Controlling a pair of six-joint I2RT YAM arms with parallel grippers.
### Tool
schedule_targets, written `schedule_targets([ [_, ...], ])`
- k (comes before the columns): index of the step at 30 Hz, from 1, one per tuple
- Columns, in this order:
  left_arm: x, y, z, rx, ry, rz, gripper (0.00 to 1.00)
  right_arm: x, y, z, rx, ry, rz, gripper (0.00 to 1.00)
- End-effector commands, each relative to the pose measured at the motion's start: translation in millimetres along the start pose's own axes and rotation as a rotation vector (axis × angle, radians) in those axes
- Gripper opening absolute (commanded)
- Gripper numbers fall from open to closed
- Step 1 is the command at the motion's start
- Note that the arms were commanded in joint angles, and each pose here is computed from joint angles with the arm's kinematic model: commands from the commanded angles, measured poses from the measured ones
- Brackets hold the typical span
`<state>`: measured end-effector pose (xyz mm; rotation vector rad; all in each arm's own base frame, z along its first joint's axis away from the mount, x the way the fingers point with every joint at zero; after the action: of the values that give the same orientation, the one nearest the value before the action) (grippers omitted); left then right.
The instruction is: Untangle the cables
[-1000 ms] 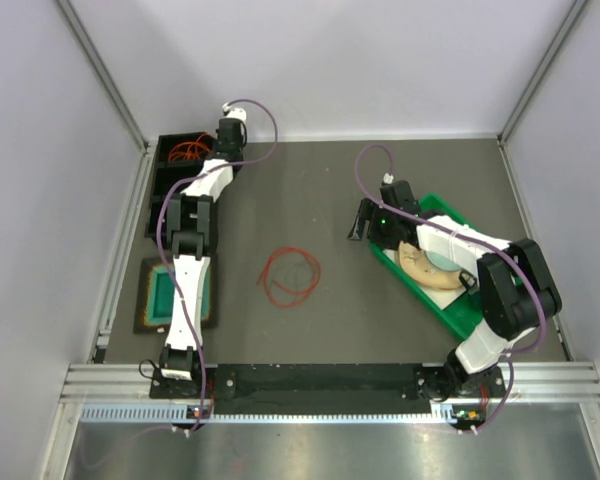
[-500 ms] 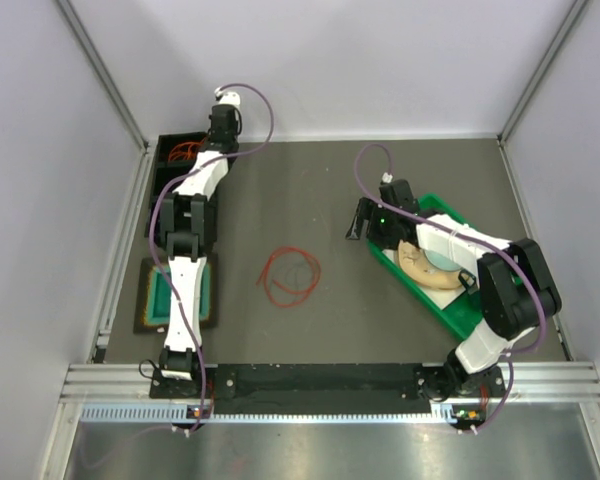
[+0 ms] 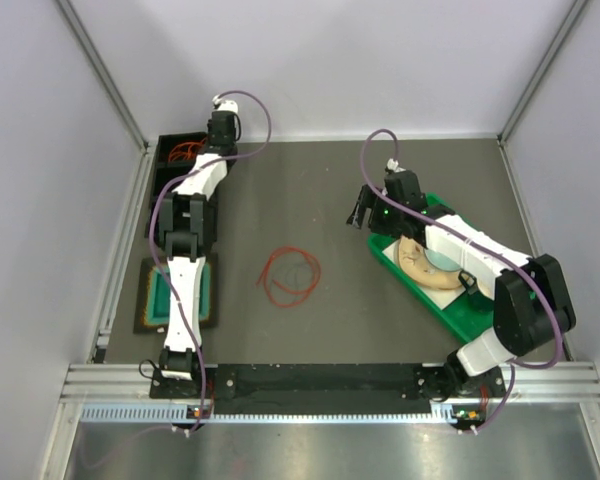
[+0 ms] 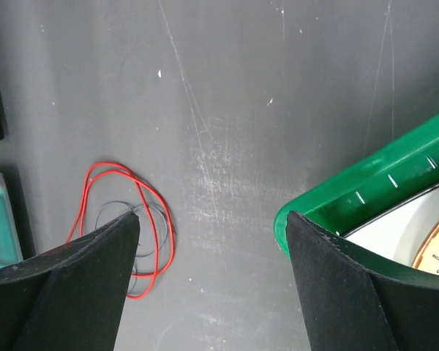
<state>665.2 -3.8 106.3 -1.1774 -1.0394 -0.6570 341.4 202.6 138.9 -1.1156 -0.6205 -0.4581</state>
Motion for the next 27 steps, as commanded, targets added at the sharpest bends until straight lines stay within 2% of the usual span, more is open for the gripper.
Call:
schedule_targets([
  [1,51.0,-18.2,20.3,0.041,-0.108,-0.085,0.39,27.0,-15.8,10.7,0.012,-0.03,-0.088,0.8],
  [9,53.6,-10.5,36.9,0.053,-0.282,-0.069,0.4,22.3,-11.6,11.8,0.023,-0.031,-0.072,0.8],
  [16,47.4,-4.6,35.5,0.049,-0.301,-0.054,0.42,19.0,-8.0,12.1,0.031,-0.03,-0.061,0.8],
  [23,70.7,-23.4,37.2,0.016,-0.35,-0.096,0.41,19.0,-6.8,11.9,0.032,-0.027,-0.059,0.8],
  [27,69.0,-28.7,41.0,0.031,-0.359,-0.079,0.41,17.8,-6.1,12.2,0.036,-0.026,-0.056,0.8],
])
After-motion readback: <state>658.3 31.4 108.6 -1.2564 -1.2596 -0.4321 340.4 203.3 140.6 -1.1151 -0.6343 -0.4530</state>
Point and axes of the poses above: each gripper's point midway between its finger pads, its own y axis out along the fingers, its own z axis along the line the jaws close on, x = y × z, the point moved 2 cm from there along -y, back along the fingers, and after that the axes turned 15 degrees about -y, right-handed, at the moved point
